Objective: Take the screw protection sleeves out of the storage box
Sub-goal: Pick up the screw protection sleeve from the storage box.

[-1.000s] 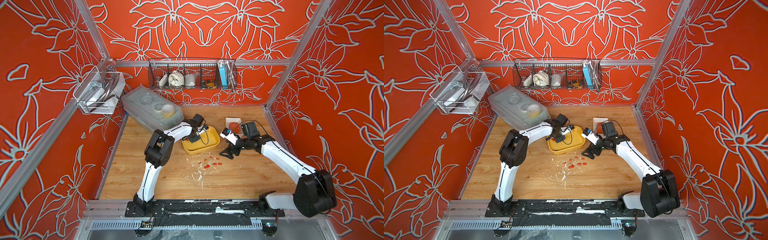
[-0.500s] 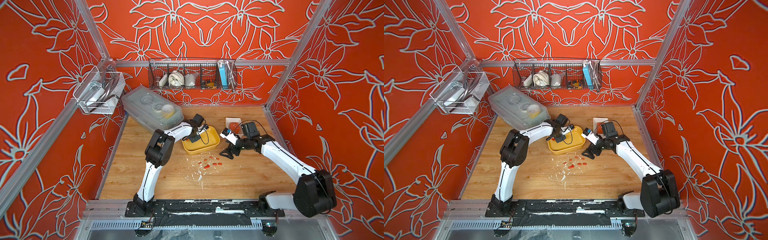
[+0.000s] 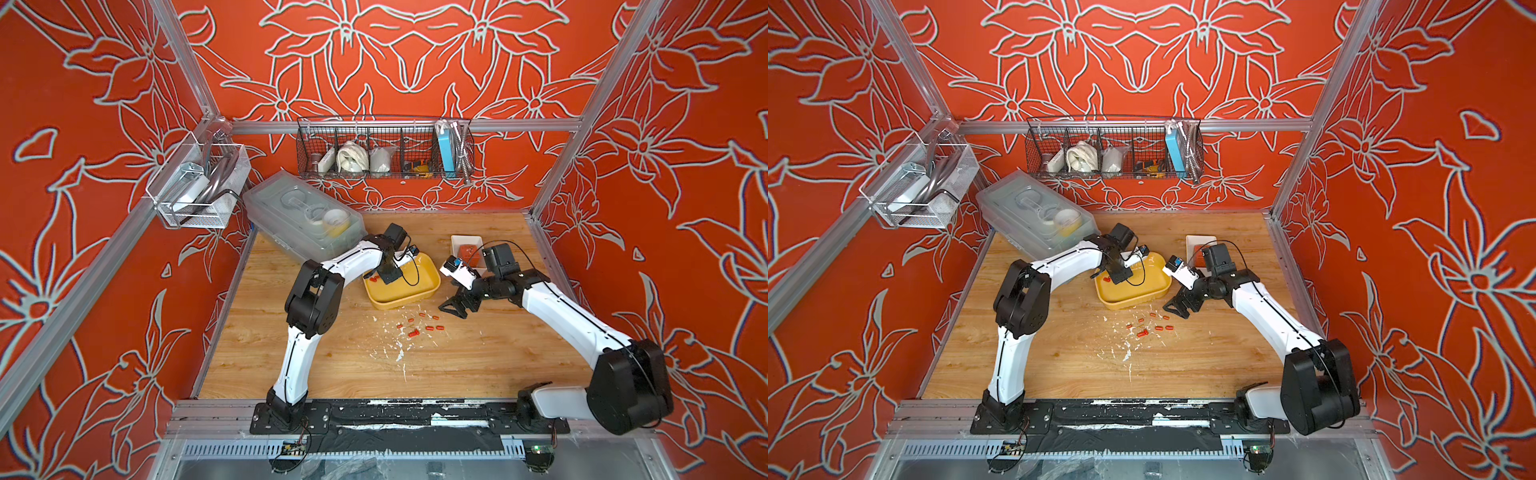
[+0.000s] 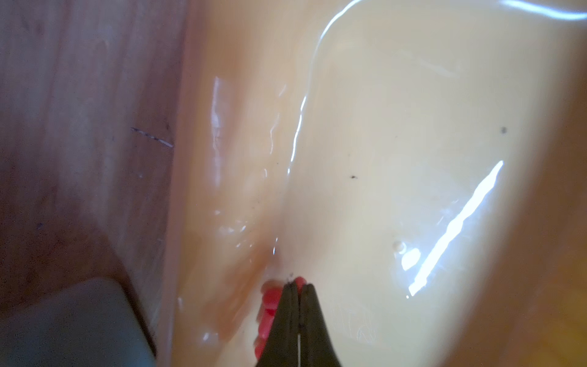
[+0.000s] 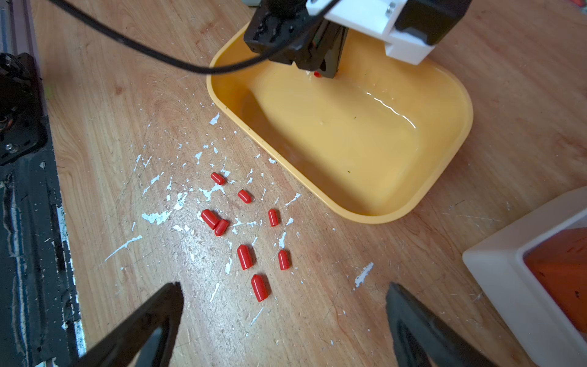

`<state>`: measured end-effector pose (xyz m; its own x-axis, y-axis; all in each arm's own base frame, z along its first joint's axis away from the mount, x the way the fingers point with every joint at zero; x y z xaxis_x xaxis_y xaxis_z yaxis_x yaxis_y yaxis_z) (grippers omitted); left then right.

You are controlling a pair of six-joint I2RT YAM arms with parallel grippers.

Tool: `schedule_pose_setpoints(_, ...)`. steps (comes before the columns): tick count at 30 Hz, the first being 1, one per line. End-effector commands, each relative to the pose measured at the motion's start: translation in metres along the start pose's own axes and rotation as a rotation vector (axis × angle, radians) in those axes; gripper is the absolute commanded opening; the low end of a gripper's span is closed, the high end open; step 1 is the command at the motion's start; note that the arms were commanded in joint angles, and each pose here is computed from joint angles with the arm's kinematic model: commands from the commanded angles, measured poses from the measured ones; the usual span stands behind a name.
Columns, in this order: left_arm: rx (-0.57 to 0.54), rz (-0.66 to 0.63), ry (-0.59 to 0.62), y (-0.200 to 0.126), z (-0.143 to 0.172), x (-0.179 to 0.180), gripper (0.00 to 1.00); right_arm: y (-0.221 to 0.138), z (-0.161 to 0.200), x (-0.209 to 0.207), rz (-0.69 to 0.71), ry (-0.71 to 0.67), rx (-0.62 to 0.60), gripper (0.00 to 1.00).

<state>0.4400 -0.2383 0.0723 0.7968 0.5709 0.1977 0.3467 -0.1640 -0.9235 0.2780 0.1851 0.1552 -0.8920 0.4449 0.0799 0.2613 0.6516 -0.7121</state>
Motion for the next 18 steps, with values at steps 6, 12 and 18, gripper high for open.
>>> schedule_pose_setpoints(6, -0.120, 0.193, 0.043, -0.069, 0.005, -0.042, 0.00, -0.003, 0.002, 0.001, 0.011, -0.006, 0.004, 0.98)
schedule_pose_setpoints(12, -0.231, 0.397, 0.124, -0.118, 0.036, -0.098, 0.00, -0.004, 0.000, 0.002, 0.007, -0.009, -0.007, 0.98)
schedule_pose_setpoints(18, -0.180, 0.472, 0.245, -0.106, 0.082, -0.144, 0.00, -0.002, -0.002, 0.006, -0.023, 0.003, -0.019, 0.98)
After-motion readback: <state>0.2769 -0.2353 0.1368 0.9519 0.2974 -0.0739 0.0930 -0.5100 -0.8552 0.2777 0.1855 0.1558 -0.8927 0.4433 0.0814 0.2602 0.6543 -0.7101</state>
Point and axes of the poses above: each gripper's point midway between its finger pads, its own y axis out along the fingers, its own x axis along the line the jaws close on, z = x × y, the point moved 1 cm from there along -y, back along the fingers, and after that the axes turned 1 degree about -y, right-handed, at the moved point
